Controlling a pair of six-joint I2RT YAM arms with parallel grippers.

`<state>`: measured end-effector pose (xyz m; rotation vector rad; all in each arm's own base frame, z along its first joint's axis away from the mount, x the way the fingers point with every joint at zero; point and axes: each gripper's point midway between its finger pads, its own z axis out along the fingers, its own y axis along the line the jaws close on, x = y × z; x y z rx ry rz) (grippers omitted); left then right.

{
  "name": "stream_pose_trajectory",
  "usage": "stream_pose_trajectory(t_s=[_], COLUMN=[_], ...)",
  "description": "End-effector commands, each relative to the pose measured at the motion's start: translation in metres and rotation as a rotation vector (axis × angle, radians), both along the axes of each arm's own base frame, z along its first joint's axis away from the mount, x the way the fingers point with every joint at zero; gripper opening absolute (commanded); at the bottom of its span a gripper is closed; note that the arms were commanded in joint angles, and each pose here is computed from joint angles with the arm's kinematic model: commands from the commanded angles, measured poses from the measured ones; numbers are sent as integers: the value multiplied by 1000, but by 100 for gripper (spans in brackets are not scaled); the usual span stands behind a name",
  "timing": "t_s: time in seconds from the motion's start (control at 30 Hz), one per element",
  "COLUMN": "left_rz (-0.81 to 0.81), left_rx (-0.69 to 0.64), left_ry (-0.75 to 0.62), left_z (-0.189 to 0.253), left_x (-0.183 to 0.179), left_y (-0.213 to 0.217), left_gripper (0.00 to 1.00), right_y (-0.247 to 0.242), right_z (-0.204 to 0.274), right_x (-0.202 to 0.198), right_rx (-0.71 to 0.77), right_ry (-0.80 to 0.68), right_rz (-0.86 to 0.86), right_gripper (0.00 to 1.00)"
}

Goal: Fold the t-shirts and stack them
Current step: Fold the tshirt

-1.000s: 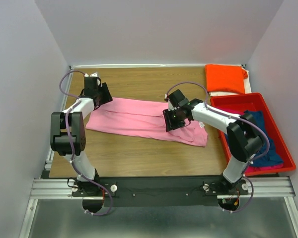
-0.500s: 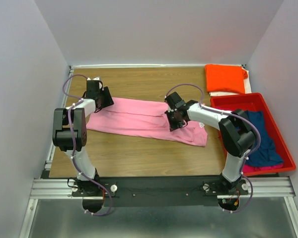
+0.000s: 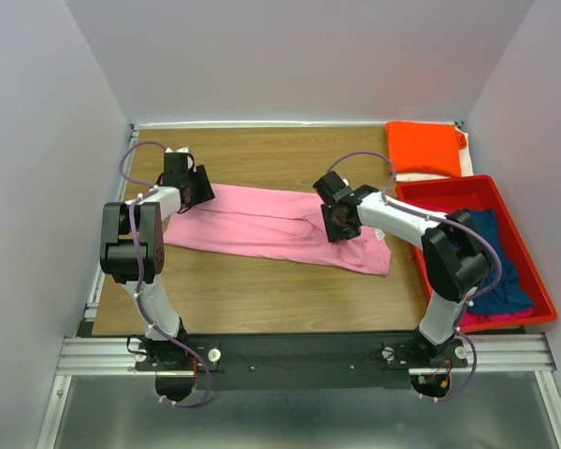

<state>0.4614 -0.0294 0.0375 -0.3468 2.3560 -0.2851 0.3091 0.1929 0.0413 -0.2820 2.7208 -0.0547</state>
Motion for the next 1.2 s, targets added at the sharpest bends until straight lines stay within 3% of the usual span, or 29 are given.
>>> stream_pose_trajectory(t_s=[0.0,0.17,0.37,0.5,0.67,0.93,1.17], left_rz=[-21,-16,-15,-16,-14,-12,-17], left_rx=[11,21,24,20,20,33,35], left_ry=[9,7,12,22,29,39,41], left_z=[-6,-5,-7,-11,-14,-17,-17], left_x=[-1,-1,-4,-7,-10,-15,-15], left_y=[1,3,4,3,3,6,7], left_gripper=[68,68,68,68,68,68,68], right_y=[-18,-12,34,70,109,95,68], right_z=[22,54,91,86,61,11,-1], right_x=[10,29,38,24,-12,-24,-15], right_rx=[-102,-95,82,212,414,339,212], right_ry=[-61,-136,-147,-83,107,231,186], right_rz=[-54,-43,154,300,454,358,230], right_gripper=[51,52,53,52,52,50,48])
